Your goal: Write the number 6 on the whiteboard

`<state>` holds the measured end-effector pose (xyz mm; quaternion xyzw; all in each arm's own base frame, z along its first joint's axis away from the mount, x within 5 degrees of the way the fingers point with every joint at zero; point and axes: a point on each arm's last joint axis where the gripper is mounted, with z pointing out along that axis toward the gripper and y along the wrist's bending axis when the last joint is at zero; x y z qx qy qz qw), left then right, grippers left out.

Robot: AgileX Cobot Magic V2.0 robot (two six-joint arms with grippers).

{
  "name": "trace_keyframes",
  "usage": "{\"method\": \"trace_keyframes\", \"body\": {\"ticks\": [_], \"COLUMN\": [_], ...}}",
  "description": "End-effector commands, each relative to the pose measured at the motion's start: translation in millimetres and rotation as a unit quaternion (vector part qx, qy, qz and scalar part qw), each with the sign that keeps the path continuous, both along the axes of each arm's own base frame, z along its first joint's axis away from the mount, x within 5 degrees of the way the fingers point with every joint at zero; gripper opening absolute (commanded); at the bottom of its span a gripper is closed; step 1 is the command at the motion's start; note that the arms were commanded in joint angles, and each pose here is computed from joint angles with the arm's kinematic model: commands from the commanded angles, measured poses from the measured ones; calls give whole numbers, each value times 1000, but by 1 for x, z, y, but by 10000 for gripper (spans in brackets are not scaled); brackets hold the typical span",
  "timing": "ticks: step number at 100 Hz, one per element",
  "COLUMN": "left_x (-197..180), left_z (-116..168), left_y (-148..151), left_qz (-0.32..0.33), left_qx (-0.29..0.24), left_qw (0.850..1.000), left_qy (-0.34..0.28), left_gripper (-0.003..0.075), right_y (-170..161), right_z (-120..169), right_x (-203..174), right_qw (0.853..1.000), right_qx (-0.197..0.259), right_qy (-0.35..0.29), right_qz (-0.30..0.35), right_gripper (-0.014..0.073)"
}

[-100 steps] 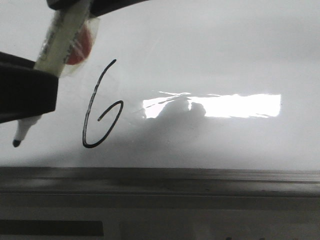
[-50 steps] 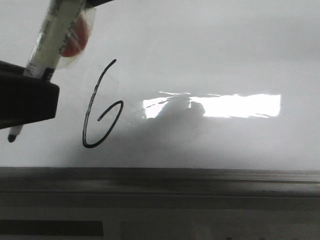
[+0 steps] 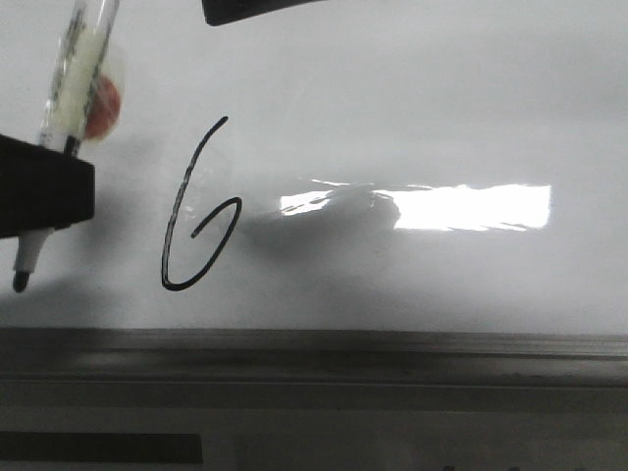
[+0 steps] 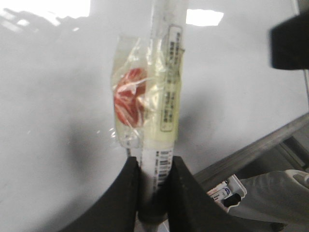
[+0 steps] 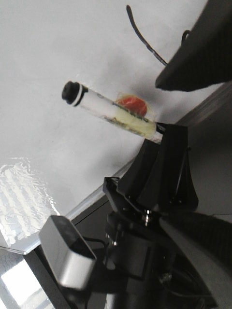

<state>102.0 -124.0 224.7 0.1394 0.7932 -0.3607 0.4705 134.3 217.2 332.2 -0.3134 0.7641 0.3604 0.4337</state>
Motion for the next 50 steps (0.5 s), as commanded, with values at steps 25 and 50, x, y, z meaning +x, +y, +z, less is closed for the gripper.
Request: {"method": "trace_keyframes", "body": {"ticks": [25, 50], "left_x": [19, 21], "left_z": [-2, -4], "left_y": [-9, -9], "left_qz": [75, 87], "left_qx": [-44, -47], "left_qw": [996, 995], "left_qy": [25, 30], "left_gripper": [-20, -20], "right_y": [-2, -2], "right_z": [21, 21], "right_x": [2, 2], "right_qw": [998, 998], "right_qx": [40, 40], "right_qy": [-37, -37], "right_qz": [-14, -14], "right_gripper": [447, 447]}}
